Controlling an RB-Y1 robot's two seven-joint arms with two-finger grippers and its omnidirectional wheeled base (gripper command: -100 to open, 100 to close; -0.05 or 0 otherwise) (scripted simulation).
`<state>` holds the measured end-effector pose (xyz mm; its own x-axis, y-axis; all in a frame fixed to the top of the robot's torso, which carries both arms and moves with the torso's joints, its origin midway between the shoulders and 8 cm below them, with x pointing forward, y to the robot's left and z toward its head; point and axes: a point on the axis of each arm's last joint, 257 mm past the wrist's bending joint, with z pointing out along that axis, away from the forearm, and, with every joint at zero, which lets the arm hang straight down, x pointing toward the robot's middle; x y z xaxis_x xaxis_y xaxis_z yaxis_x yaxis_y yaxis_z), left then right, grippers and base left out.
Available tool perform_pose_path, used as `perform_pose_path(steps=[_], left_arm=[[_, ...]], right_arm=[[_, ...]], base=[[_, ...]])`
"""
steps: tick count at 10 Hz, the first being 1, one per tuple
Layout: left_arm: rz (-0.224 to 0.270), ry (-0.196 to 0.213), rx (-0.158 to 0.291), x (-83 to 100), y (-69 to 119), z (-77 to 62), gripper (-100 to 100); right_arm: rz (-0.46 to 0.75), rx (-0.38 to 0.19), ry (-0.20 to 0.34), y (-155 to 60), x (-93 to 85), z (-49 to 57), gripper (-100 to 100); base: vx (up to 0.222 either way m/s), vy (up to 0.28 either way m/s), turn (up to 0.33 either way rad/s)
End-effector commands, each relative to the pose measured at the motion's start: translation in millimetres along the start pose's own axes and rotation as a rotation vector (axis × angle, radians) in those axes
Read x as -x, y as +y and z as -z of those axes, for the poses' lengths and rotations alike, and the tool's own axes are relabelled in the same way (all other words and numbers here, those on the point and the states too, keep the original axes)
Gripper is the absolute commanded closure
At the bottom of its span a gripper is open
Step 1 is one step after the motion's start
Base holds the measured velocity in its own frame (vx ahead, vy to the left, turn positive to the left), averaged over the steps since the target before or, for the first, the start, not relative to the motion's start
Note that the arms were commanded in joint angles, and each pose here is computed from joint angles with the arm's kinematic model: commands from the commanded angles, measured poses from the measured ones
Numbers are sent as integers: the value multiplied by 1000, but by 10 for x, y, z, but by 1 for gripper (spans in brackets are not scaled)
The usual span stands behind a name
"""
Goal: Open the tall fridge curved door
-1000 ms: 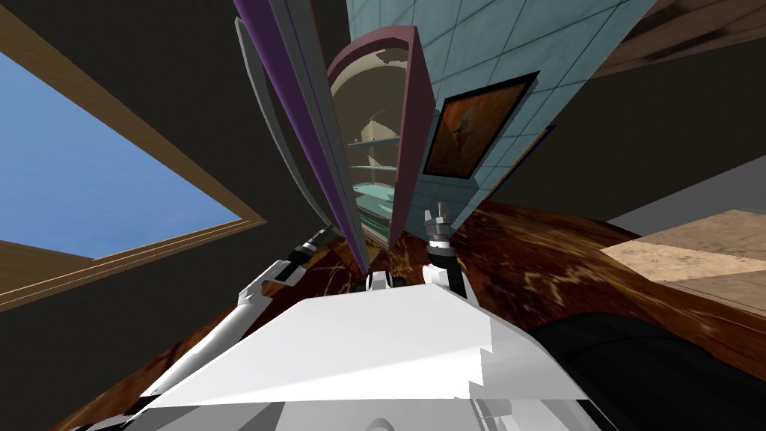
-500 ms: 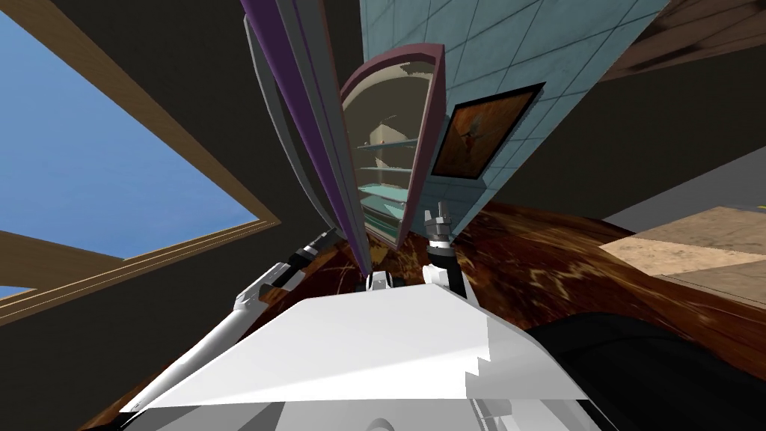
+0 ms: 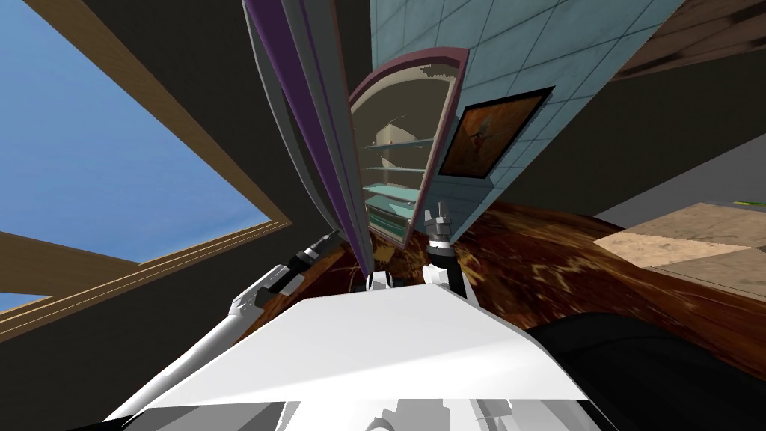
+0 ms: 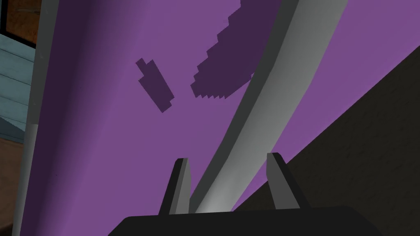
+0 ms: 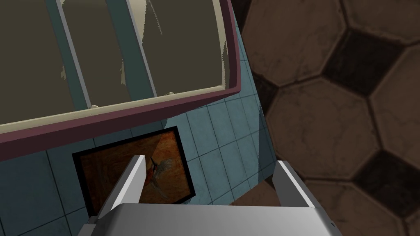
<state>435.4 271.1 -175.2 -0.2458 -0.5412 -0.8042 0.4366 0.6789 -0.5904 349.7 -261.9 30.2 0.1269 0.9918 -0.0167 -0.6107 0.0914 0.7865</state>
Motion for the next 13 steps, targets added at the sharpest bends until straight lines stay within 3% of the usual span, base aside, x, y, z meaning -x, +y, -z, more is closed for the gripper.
perform_pose_path(steps=[1,5,7,10,13], left_arm=[[3,17,-42,-23,-150,-10,100],[16,56,-93,-161,-339,44,100],[7,48,-81,-109,-281,41,100],[6,86,-139,-238,-484,91,100],[6,86,-139,-238,-484,91,100]], right_arm=[[0,0,0,0,0,0,0],[0,0,0,0,0,0,0],[0,0,0,0,0,0,0],[0,0,0,0,0,0,0],[0,0,0,0,-1,0,0]], base=[[-16,277,-63],[-15,244,-23],[-11,168,-11],[-9,203,-30],[-1,154,23]])
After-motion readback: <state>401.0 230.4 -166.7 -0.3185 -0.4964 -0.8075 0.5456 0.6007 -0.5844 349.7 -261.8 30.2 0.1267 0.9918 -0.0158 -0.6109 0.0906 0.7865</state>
